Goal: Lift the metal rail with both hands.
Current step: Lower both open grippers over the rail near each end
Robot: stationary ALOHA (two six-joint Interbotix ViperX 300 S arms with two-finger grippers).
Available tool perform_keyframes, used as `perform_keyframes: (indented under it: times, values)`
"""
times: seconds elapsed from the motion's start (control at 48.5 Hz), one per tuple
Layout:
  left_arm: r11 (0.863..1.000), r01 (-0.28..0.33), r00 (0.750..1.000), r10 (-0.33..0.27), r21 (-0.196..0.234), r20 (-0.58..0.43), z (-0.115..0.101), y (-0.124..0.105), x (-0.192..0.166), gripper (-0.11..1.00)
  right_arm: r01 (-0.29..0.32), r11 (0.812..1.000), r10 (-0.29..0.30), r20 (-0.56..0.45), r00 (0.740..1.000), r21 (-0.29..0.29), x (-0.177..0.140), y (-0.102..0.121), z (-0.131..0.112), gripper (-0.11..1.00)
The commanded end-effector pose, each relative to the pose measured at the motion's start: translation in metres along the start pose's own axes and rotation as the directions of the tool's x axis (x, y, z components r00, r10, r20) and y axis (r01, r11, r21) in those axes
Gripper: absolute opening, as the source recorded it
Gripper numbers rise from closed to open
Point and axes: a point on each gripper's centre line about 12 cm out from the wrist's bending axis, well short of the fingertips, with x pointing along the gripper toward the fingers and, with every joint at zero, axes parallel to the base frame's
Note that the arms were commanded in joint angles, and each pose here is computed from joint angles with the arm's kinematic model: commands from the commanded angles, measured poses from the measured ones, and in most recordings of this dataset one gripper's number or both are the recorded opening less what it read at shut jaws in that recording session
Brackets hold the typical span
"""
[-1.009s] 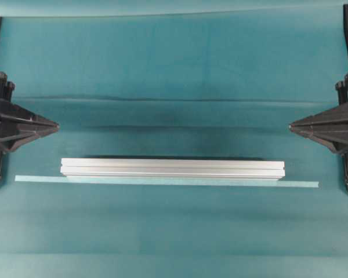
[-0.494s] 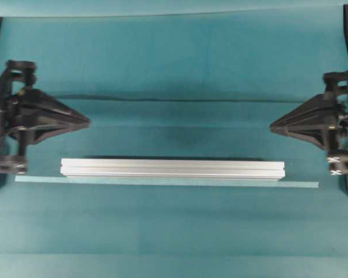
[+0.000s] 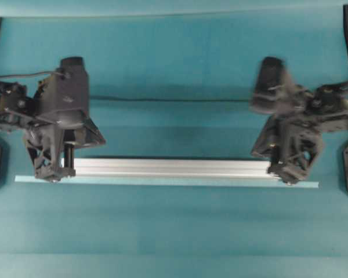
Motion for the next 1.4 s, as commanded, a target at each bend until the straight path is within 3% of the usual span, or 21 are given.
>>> perform_keyframes:
  times: [0.0,0.144,0.227,0.371,0.433,0.659,0.803,0.968,1.051,1.112,1.38]
  values:
    - [1.0,-0.007,1.0,0.008,0.003,-0.018,0.009,0.001,-0.004,0.0,0.014,0.997,-0.02,-0.08,0.997,-0.081,0.005,0.006,0.008,0.06]
    - [1.0,-0.015,0.997,0.017,0.017,-0.08,0.013,0.0,0.004,0.0,0.006,0.982,-0.037,-0.166,0.985,-0.187,0.012,0.01,0.019,0.06]
    - [0.999,-0.016,0.993,0.021,0.045,-0.118,0.012,0.0,0.012,0.0,0.002,0.976,-0.042,-0.183,0.982,-0.217,0.015,0.01,0.021,0.06]
    - [0.987,0.01,0.991,0.012,0.163,-0.132,0.009,-0.007,0.022,0.0,0.005,0.974,-0.05,-0.196,0.979,-0.227,0.02,0.01,0.021,0.06]
    - [0.981,0.016,0.993,0.007,0.194,-0.117,0.009,-0.009,0.022,0.0,0.008,0.974,-0.054,-0.2,0.978,-0.227,0.022,0.01,0.021,0.06]
    - [0.987,0.008,0.995,0.009,0.159,-0.103,0.009,-0.006,0.023,0.03,0.011,0.975,-0.052,-0.178,0.983,-0.223,0.029,0.008,0.019,0.11]
    - [0.993,-0.001,0.993,0.014,0.119,-0.117,0.006,-0.004,0.027,0.26,0.003,0.979,-0.036,-0.16,0.986,-0.203,0.033,0.009,0.019,0.29]
    - [0.993,0.009,0.995,0.004,0.121,-0.104,-0.002,-0.008,0.036,0.76,0.016,0.988,-0.044,-0.179,0.983,-0.157,0.045,0.007,0.012,0.75]
    - [0.99,0.018,0.995,-0.005,0.14,-0.095,-0.01,-0.012,0.044,0.94,0.028,0.985,-0.064,-0.207,0.976,-0.172,0.054,0.006,0.003,0.94]
    - [0.991,0.018,0.995,-0.005,0.135,-0.101,-0.016,-0.011,0.052,0.98,0.041,0.981,-0.083,-0.222,0.971,-0.188,0.061,0.005,-0.003,1.0]
    - [0.992,0.016,0.99,0.002,0.128,-0.142,-0.028,-0.009,0.074,0.99,0.065,0.975,-0.104,-0.176,0.979,-0.212,0.069,-0.001,0.0,1.0]
